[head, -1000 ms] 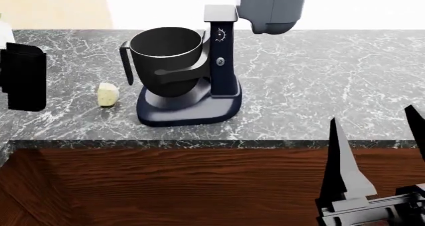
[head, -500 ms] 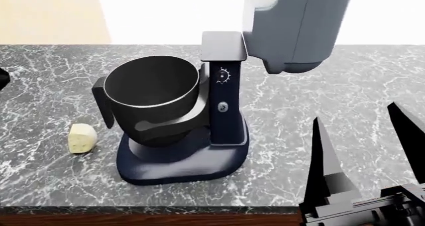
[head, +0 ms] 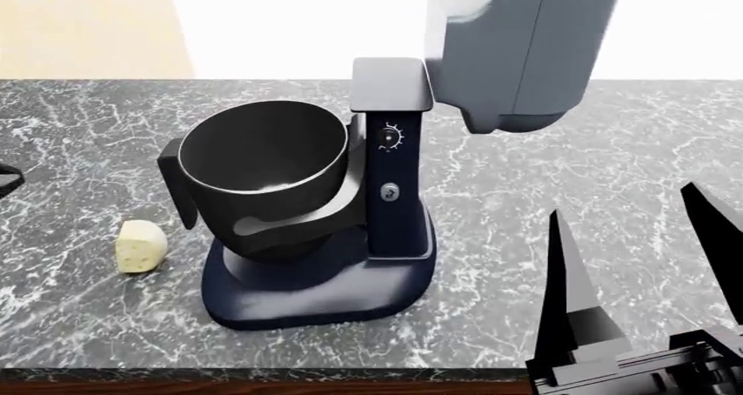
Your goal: Place the cheese in the stand mixer bowl.
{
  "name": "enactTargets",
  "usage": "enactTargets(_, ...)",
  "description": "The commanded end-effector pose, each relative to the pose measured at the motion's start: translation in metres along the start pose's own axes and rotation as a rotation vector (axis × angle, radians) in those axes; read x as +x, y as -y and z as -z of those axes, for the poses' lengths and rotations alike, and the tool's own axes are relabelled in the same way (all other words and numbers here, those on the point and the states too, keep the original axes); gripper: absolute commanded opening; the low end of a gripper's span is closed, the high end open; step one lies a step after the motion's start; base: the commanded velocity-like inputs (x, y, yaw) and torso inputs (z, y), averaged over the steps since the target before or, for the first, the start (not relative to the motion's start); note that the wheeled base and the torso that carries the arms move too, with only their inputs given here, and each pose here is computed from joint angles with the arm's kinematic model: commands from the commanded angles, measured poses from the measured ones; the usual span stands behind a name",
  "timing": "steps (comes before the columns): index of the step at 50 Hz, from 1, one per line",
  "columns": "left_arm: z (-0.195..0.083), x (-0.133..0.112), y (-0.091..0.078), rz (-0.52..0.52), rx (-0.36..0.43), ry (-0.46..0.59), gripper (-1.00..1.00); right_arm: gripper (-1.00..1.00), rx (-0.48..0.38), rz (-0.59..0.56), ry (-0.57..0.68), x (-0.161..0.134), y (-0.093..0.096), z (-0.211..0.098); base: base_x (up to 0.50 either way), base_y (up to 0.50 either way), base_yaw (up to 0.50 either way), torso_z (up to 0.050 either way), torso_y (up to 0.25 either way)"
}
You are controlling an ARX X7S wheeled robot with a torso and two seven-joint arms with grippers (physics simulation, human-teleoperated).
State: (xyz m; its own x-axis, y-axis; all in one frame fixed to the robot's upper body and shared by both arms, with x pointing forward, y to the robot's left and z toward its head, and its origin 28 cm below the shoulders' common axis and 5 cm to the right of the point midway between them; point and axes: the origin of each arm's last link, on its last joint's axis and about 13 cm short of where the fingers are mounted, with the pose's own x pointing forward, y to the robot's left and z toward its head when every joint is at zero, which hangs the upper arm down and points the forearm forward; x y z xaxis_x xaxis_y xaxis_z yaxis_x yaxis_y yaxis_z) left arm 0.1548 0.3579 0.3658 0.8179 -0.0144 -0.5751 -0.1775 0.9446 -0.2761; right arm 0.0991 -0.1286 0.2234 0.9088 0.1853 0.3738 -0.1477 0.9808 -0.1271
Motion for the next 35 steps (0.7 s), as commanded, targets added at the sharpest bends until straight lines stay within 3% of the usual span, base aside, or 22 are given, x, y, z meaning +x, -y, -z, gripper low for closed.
enactTargets(1, 0.015, 0.032, -0.017, 0.070, -0.080, -0.002, 1.00, 1.00, 0.001, -0.003, -0.010, 0.000, -0.002, 0.002, 0.00, 0.00, 0.00, 0.000, 0.000)
enactTargets(12, 0.011, 0.049, -0.014, 0.009, -0.080, 0.006, 1.00, 1.00, 0.012, 0.009, -0.008, -0.002, -0.002, 0.004, 0.00, 0.00, 0.00, 0.000, 0.000)
enactTargets(26, 0.015, 0.095, -0.009, 0.069, -0.082, -0.054, 1.00, 1.00, 0.014, 0.016, -0.003, -0.002, -0.001, 0.003, 0.00, 0.00, 0.00, 0.000, 0.000)
enactTargets(35, 0.014, 0.108, -0.002, 0.088, -0.068, -0.068, 1.00, 1.00, 0.014, 0.008, -0.020, -0.001, -0.004, 0.007, 0.00, 0.00, 0.00, 0.000, 0.000)
